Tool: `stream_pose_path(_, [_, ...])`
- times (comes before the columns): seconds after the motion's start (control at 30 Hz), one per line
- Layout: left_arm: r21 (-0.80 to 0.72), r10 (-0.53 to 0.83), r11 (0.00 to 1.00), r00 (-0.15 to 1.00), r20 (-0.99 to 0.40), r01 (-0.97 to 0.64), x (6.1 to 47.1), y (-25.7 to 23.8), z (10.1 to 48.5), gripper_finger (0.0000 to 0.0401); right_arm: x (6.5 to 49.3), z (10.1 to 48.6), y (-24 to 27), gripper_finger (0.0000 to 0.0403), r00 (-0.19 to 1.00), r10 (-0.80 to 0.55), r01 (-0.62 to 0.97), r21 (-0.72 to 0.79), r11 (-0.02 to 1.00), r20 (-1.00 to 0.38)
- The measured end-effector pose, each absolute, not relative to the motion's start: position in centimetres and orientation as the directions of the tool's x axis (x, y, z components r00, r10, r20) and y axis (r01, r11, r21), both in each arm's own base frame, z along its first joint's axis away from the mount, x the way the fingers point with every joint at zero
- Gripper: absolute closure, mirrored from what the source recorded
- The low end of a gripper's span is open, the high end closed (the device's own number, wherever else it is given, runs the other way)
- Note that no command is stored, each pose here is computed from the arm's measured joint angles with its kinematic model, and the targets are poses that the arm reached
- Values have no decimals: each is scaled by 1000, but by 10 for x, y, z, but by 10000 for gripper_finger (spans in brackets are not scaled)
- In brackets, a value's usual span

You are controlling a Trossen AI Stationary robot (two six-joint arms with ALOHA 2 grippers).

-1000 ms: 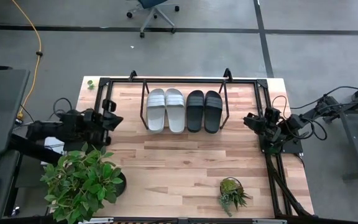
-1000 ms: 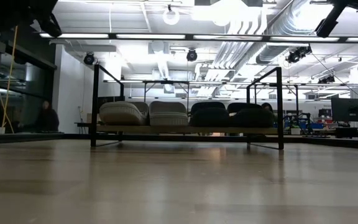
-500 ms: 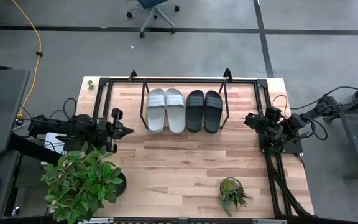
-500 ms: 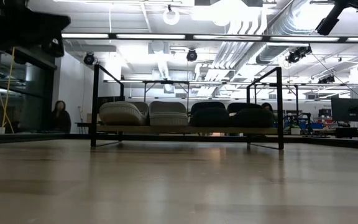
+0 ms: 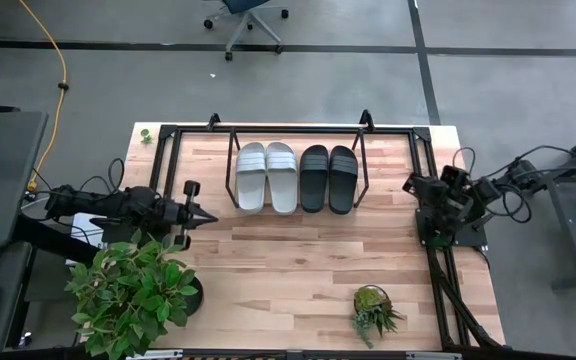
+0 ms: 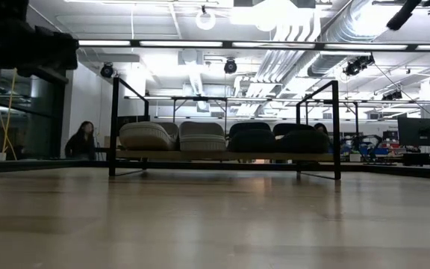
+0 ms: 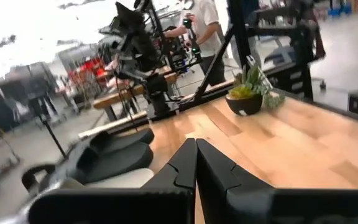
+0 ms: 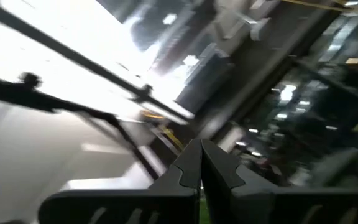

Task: Pick and place slides into the shelf
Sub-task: Return to Home Position

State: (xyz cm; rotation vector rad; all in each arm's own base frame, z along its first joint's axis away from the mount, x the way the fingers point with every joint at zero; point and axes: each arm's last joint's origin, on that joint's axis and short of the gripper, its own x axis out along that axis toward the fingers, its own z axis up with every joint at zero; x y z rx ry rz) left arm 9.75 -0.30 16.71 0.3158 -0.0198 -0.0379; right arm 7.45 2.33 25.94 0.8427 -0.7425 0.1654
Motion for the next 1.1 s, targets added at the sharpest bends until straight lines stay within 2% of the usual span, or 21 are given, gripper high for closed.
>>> stream_pose_path(0.1, [359,-54,932,998,14,45,97,-3,167,400,67,263,22,403,703,-88,-469,553,689,706])
stream_pose_path(0.17, [362,-52,931,999,14,44,97,-3,167,400,65,262,22,403,706,-63,-448,514,731,705])
stream_pose_path(0.27, [362,-45,932,999,14,37,97,-3,167,400,68,254,22,403,771,-53,-338,479,810,635])
stream_pose_path(0.4, [362,-45,932,999,14,37,97,-3,167,400,72,240,23,403,861,-56,-215,463,860,505])
stream_pose_path(0.67, [362,-45,932,999,15,36,97,-3,167,400,76,228,19,403,909,-171,15,378,926,381])
stream_pose_path(1.1, [362,-41,932,999,15,33,97,-3,167,400,85,215,12,403,958,-55,-54,365,930,282])
